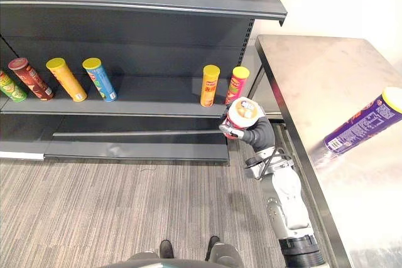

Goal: Put the gum and the chips on the shelf.

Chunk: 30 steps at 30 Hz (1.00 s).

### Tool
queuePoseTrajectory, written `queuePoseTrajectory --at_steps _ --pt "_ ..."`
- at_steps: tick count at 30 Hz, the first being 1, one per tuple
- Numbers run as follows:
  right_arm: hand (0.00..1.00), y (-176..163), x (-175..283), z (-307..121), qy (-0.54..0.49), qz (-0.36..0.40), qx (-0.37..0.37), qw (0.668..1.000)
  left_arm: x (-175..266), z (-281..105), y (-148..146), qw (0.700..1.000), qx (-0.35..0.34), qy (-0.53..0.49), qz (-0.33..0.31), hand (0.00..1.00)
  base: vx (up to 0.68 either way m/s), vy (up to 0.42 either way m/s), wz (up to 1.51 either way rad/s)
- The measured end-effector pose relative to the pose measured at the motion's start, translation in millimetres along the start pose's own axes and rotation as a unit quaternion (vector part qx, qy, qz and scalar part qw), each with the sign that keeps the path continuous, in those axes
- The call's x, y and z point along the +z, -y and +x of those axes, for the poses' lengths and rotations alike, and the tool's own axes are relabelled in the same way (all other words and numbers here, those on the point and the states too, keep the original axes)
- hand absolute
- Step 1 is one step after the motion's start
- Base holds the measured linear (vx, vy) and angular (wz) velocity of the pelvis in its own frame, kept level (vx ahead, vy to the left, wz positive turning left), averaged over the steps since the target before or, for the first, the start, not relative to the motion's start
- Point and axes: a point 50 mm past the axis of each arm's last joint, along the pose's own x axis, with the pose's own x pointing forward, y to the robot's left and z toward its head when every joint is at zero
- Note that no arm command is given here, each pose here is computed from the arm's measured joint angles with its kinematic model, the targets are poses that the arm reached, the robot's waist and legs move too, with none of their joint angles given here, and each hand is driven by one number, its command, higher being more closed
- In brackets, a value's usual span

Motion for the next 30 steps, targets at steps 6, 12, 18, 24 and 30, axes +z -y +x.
queuePoseTrajectory --at_steps 6,12,18,24,30 --pt "1.00 0.2 -1.7 0.2 -0.010 0.002 0.000 1.000 -4.6 -0.4 2.4 1.000 -0.013 -0.010 0.009 0.00 0.02 -0.008 0.06" --pt "1.00 0.4 -4.0 -2.8 -0.018 0.003 -0.004 1.000 -4.9 -0.6 5.3 1.000 -0.019 -0.010 0.017 0.00 -0.01 -0.008 0.04" --pt "1.00 1.5 -6.9 -7.8 -0.027 0.004 -0.013 1.000 -1.0 -0.7 8.5 0.999 -0.032 0.008 0.024 0.00 0.00 0.000 0.01" --pt "1.00 6.7 -9.0 -13.2 -0.035 0.001 -0.033 0.999 7.1 -0.4 7.6 0.999 -0.036 0.027 0.020 0.00 0.03 0.000 0.01" --pt "1.00 16.7 -4.9 -18.7 -0.030 -0.011 -0.055 0.998 10.3 0.2 3.8 0.999 -0.005 0.032 0.019 0.00 0.03 -0.021 0.08"
